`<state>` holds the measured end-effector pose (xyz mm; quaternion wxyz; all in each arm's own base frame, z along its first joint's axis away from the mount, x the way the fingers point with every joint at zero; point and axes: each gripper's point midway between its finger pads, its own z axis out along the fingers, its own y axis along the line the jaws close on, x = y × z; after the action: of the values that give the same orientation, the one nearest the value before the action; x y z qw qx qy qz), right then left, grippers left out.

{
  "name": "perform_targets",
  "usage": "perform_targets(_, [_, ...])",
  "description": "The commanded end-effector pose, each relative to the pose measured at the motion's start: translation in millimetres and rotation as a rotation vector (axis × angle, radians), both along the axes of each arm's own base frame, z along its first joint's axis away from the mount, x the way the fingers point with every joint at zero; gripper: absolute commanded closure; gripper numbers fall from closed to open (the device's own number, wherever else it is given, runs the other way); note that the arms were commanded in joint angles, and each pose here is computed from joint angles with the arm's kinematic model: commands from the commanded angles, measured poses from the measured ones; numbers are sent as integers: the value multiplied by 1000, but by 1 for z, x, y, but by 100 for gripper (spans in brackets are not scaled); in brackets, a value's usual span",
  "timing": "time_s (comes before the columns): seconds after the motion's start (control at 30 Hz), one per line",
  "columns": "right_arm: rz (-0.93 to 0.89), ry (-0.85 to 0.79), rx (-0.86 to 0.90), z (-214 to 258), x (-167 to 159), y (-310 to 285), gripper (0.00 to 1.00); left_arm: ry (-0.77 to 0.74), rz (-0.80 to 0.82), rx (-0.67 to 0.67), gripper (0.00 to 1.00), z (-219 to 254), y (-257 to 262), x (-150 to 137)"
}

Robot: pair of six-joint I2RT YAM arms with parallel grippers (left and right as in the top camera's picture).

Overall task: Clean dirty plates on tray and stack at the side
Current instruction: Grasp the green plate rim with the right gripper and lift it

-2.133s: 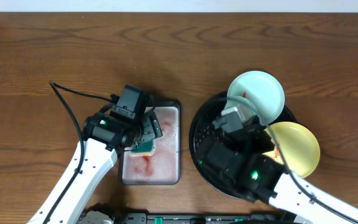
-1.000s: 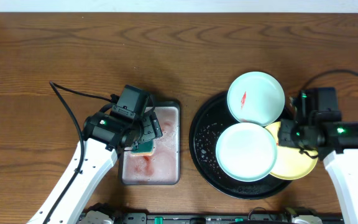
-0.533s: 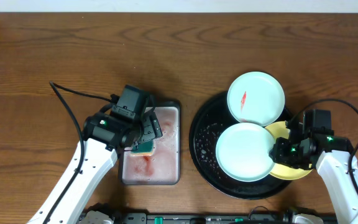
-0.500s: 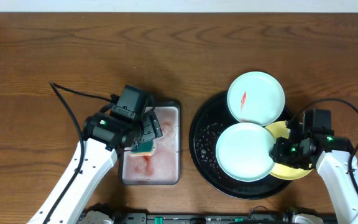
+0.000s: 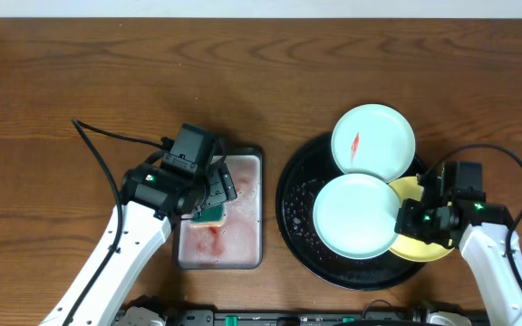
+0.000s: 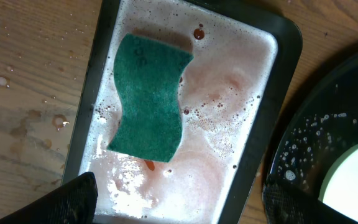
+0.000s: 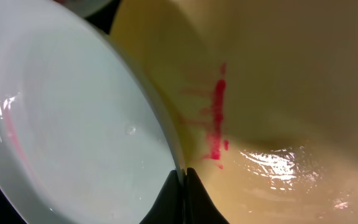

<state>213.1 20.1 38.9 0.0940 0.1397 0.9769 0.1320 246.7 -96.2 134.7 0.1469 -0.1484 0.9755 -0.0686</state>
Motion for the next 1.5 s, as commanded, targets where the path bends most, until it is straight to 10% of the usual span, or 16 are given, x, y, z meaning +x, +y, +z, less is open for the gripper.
perform_targets(0.0, [-26, -100, -1, 26, 12, -3, 99, 5, -4, 11, 15, -1, 2, 0])
perform_targets(0.53, [60, -599, -332, 139, 37, -7, 99, 5, -4, 11, 15, -1, 2, 0])
perform_targets(0.77, [495, -828, -585, 175, 57, 42, 99, 4, -4, 11, 15, -1, 2, 0])
perform_targets(1.47, [703, -963, -1260, 229, 39, 86, 99, 5, -4, 11, 15, -1, 2, 0])
